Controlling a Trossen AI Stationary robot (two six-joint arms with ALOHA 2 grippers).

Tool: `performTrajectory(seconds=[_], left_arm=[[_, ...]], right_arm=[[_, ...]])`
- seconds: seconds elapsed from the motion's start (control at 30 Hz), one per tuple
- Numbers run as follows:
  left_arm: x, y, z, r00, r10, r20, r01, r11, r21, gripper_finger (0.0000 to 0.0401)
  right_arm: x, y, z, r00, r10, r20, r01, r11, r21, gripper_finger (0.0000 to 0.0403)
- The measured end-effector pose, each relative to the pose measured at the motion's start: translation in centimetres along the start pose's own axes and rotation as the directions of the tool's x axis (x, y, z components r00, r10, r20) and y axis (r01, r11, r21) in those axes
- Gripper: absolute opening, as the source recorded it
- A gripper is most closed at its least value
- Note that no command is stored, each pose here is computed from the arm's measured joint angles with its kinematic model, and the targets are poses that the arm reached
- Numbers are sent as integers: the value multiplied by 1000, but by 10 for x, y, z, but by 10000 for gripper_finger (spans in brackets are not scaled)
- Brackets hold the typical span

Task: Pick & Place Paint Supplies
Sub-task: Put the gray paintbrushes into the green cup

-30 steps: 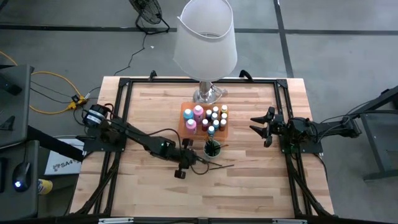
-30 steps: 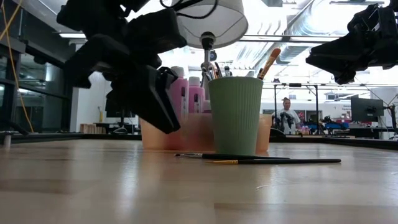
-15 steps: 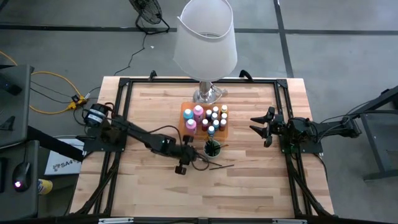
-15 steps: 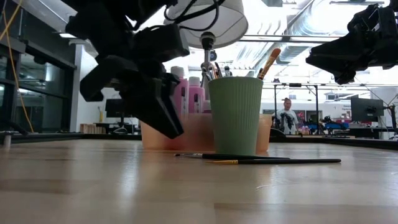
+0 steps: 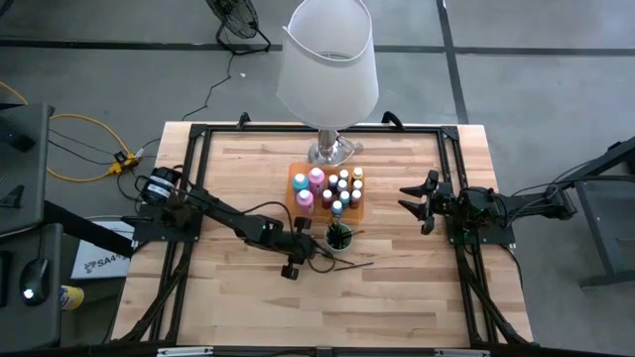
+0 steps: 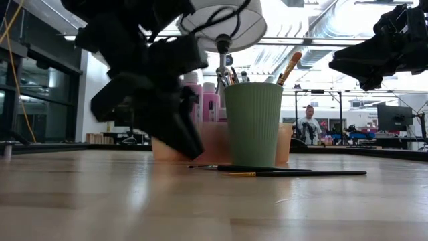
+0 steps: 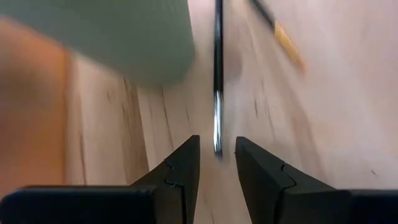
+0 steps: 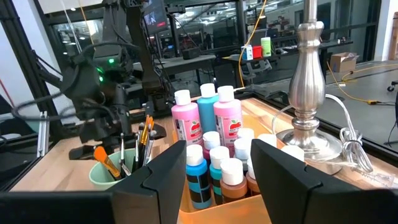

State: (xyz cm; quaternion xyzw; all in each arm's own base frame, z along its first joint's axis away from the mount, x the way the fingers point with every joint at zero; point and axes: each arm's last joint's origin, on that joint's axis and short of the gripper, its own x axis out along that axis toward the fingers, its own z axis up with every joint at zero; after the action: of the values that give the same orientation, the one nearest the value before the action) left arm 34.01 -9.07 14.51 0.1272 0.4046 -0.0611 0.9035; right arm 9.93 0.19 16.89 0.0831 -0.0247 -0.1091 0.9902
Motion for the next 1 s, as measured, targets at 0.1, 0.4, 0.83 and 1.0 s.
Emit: performTrajectory(seconds=[0.1, 0.4, 0.83, 1.0], left_arm=[[3, 0, 3, 1000, 3, 29, -2, 1000, -5, 99], [4, -1, -1, 1000, 0, 0, 0, 1000, -1, 99], [11, -3, -4, 1000, -16, -11, 15, 1000, -4, 99], [15, -4, -7, 999, -26, -31, 24, 999, -39, 99]], right_arm=[[0, 0, 0, 1000, 0, 1, 0, 1000, 0, 174], [0, 0, 0, 1000, 0, 1, 0, 1000, 0, 174], [0, 0, 0, 1000, 0, 1, 0, 1000, 0, 174], [0, 0, 0, 1000, 0, 0, 0, 1000, 0, 174]])
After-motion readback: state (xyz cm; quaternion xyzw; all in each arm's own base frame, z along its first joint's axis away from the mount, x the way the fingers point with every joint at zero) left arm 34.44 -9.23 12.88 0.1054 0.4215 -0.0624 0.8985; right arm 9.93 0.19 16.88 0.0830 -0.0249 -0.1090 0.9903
